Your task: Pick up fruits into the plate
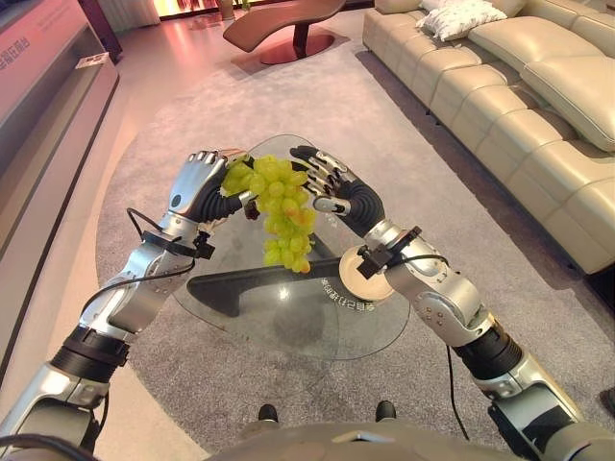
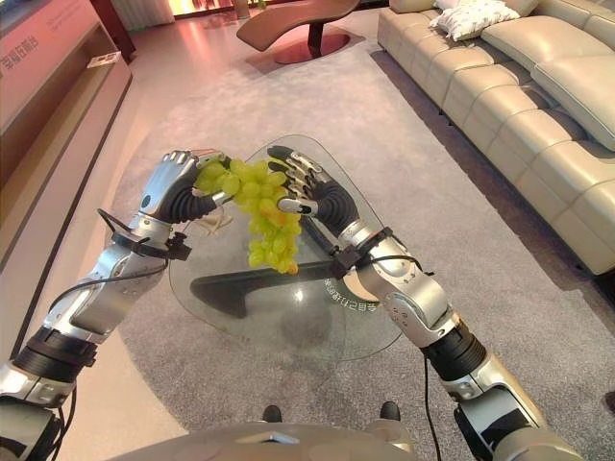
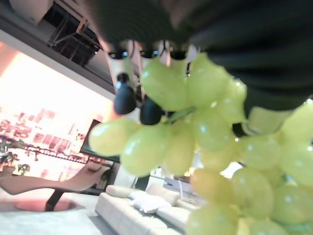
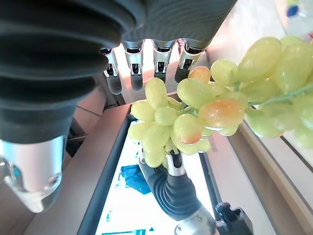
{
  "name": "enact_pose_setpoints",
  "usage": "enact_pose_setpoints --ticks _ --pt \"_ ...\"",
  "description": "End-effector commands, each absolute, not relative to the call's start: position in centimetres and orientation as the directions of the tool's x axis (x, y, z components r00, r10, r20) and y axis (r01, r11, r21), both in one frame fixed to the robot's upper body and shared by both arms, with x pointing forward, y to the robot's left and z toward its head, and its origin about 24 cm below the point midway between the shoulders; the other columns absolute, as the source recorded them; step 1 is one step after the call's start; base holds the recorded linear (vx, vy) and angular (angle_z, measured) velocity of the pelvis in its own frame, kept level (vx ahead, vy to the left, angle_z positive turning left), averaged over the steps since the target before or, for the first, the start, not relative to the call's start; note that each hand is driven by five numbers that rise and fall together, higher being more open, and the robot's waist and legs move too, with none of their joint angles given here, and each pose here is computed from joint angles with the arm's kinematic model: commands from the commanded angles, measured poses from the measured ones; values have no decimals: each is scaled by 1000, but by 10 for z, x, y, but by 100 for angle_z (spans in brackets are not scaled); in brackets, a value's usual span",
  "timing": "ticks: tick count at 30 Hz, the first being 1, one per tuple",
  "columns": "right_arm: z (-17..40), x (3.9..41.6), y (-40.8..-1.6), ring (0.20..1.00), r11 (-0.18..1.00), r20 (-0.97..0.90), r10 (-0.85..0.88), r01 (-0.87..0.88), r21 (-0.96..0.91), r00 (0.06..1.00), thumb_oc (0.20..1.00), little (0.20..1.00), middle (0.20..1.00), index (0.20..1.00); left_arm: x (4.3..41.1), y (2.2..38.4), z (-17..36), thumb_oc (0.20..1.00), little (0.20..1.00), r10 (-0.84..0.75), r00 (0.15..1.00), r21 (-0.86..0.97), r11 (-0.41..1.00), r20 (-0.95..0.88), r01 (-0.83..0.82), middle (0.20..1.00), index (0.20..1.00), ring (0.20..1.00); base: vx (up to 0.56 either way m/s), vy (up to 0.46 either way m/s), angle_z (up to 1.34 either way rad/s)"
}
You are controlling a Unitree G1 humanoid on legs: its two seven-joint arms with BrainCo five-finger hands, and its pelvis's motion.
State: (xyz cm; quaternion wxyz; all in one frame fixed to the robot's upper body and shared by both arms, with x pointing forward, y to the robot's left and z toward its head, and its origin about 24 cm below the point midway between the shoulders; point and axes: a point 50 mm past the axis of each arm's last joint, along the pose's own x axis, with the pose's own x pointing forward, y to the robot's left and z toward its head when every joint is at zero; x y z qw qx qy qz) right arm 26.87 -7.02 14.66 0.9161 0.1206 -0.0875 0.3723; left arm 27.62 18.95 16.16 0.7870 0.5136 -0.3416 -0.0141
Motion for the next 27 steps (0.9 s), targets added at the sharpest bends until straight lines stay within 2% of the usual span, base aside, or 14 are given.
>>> enact_pose_setpoints --ticks 1,7,10,19,27 --pt "161 262 -56 1000 589 326 717 -785 189 616 1000 1000 1000 1000 271 177 237 200 200 -434 519 673 538 737 -507 200 200 200 0 0 0" --pt "153 255 -45 1000 485 288 787 -836 258 546 1000 1000 1000 1000 270 162 235 200 200 -487 514 705 557 706 -440 200 200 200 6 -1 0" --pt "147 247 -31 1000 369 261 849 -869 330 460 1000 1000 1000 1000 270 151 234 200 200 -515 507 718 569 691 -400 200 200 200 0 -5 1" --pt "135 224 -3 1000 161 231 930 -883 440 285 1000 1000 1000 1000 272 127 232 200 200 -563 483 737 585 670 -340 200 200 200 0 -1 0" --pt "122 209 16 1000 54 174 968 -827 560 182 1000 1000 1000 1000 273 109 233 200 200 -602 470 760 569 646 -315 200 200 200 0 0 0"
